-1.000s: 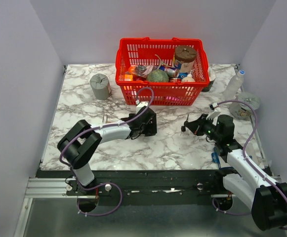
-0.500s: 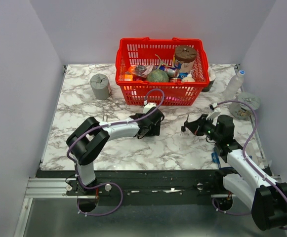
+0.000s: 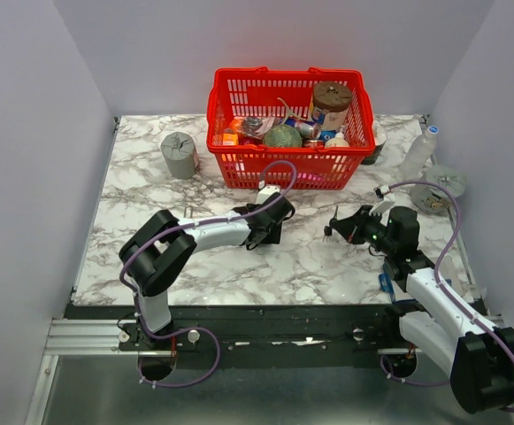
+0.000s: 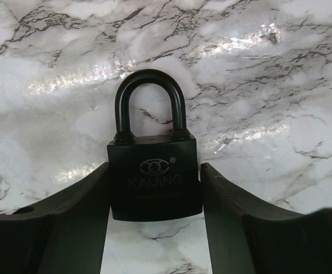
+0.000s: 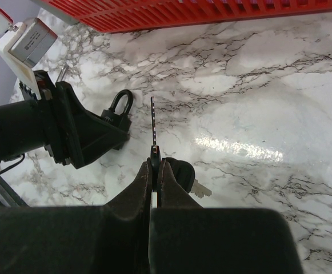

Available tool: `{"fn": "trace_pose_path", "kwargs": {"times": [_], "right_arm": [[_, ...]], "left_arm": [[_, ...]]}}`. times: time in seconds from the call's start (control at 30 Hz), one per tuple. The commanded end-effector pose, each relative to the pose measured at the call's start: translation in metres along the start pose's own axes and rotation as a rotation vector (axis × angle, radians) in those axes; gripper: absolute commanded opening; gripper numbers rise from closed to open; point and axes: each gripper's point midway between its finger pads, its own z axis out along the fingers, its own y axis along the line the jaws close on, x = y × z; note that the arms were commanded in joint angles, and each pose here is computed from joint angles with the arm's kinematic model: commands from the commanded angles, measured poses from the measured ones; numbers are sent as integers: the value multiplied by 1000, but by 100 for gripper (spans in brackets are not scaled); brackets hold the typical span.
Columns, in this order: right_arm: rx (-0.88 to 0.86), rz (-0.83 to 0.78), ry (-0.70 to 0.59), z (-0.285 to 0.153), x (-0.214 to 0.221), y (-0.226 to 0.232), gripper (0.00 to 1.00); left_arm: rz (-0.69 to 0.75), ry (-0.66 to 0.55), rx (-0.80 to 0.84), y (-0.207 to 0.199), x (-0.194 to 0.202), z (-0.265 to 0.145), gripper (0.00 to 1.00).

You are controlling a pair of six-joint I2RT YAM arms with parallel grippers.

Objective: Unlock with the key

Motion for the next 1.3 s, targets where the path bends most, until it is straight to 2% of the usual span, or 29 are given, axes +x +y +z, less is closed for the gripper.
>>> {"fn": "trace_pose_path", "kwargs": {"times": [0.0, 0.23, 0.6, 0.67, 0.87, 1.0, 1.13, 1.27], "right_arm": [[-6, -26, -26, -1, -4, 0, 1], [2, -30, -24, -1, -3, -2, 1], [-90, -64, -17, -2, -3, 15, 1], [-106, -69, -10, -1, -1, 22, 1], [-167, -57, 20, 5, 17, 52, 1], [-201, -11, 68, 12, 39, 69, 1], [-287, 42, 94, 19, 54, 93, 1], [-324, 70, 144, 31, 65, 111, 1]], "left_arm": [[162, 15, -194, 35, 4, -13, 11], [416, -53, -424, 53, -28, -47, 11], [670, -82, -483, 62, -65, -82, 11], [679, -97, -461, 57, -72, -85, 11], [584, -189, -211, 11, -91, -93, 11], [477, -249, -76, -9, -103, -99, 11], [366, -257, 31, -14, -101, -98, 9], [339, -279, 65, -14, -100, -102, 8]]}}
